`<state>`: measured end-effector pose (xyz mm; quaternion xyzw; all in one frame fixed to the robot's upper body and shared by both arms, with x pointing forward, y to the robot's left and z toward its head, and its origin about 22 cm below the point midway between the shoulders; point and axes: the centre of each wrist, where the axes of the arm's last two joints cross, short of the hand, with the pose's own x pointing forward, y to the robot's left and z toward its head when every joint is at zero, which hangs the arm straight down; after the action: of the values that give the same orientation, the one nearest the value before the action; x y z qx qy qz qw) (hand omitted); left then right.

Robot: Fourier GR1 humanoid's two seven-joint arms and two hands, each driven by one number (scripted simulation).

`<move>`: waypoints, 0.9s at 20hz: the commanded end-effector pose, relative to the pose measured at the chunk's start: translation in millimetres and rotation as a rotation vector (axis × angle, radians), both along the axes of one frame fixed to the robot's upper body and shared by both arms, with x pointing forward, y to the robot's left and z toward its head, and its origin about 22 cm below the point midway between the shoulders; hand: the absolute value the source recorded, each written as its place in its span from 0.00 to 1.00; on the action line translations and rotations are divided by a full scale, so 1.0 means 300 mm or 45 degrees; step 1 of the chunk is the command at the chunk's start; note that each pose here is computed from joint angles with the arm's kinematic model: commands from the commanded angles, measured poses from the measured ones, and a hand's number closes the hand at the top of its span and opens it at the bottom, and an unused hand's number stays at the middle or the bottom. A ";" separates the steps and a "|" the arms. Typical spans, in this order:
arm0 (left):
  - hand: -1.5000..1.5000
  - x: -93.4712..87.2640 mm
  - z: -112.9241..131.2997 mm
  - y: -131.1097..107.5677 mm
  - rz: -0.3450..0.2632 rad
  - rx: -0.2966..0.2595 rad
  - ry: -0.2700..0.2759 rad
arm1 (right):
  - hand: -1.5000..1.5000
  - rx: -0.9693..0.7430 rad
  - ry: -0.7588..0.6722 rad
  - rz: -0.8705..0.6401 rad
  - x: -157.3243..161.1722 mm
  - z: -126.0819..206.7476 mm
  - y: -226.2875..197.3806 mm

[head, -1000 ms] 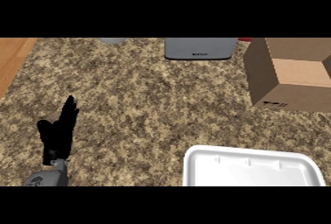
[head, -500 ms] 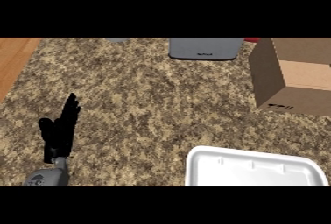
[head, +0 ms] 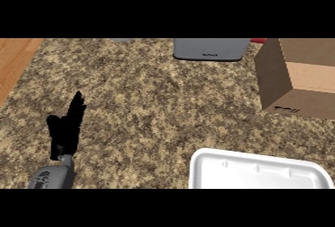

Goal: Pick the eggplant from the tray and place it in the cardboard box

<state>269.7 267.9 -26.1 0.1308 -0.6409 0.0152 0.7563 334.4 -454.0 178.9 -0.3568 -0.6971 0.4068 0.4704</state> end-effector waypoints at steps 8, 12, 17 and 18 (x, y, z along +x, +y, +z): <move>0.50 0.031 0.019 0.009 -0.004 0.008 -0.037 | 0.00 0.186 0.218 -0.100 0.119 -0.174 -0.044; 0.50 0.014 0.000 -0.030 -0.023 -0.027 -0.023 | 0.00 0.323 0.197 0.005 0.147 -0.209 -0.015; 0.50 0.004 0.014 0.014 -0.011 0.006 -0.016 | 0.00 0.612 0.142 0.178 0.152 -0.215 -0.020; 0.50 0.003 0.007 -0.027 -0.022 0.002 -0.016 | 0.00 0.710 0.115 0.187 0.129 -0.169 -0.076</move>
<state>273.1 262.4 -23.1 0.1245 -0.6467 0.0107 0.7525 378.3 -463.5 122.9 -0.2138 -0.7429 0.3087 0.5542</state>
